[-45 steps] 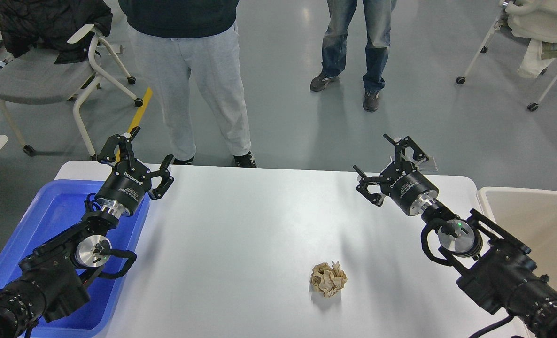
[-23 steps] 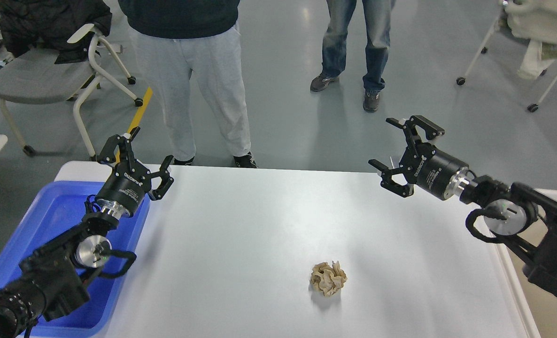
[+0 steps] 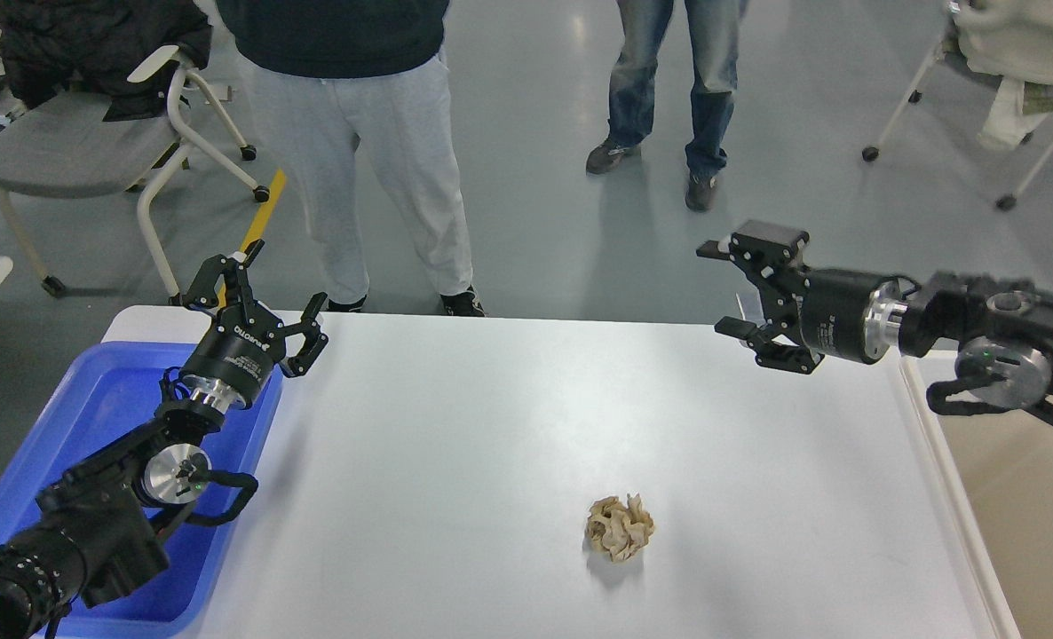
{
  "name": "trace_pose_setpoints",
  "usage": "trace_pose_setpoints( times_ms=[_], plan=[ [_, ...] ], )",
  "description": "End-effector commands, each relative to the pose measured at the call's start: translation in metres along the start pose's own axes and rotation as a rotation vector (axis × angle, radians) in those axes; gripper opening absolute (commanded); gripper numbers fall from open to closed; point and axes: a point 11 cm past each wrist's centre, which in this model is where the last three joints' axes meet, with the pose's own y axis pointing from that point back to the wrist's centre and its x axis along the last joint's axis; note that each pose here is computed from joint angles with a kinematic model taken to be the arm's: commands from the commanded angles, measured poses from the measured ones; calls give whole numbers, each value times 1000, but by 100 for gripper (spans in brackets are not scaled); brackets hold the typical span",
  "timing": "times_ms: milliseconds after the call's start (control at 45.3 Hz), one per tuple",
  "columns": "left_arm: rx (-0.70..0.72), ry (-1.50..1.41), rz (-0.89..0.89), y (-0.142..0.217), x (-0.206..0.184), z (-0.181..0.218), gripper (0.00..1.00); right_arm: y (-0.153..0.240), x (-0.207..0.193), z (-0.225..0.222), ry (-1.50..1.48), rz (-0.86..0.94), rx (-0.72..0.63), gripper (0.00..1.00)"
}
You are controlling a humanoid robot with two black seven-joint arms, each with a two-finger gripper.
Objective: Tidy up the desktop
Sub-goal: 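Move the open right gripper over the crumpled paper ball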
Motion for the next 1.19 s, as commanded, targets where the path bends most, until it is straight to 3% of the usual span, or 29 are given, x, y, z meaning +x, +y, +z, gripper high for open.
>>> trace_pose_setpoints(
  times_ms=[0,309,706,1169],
  plan=[
    [2,-1,0,0,0,0,100,18,-10,-20,176,54,-126,100],
    [1,0,0,0,0,0,100,11,-62,-48,282,31,-179,100],
    [2,-1,0,0,0,0,100,-24,-129,21,494,-54,-346,100],
    [1,0,0,0,0,0,100,-31,-157,94,646,-119,-424,100]
  ],
)
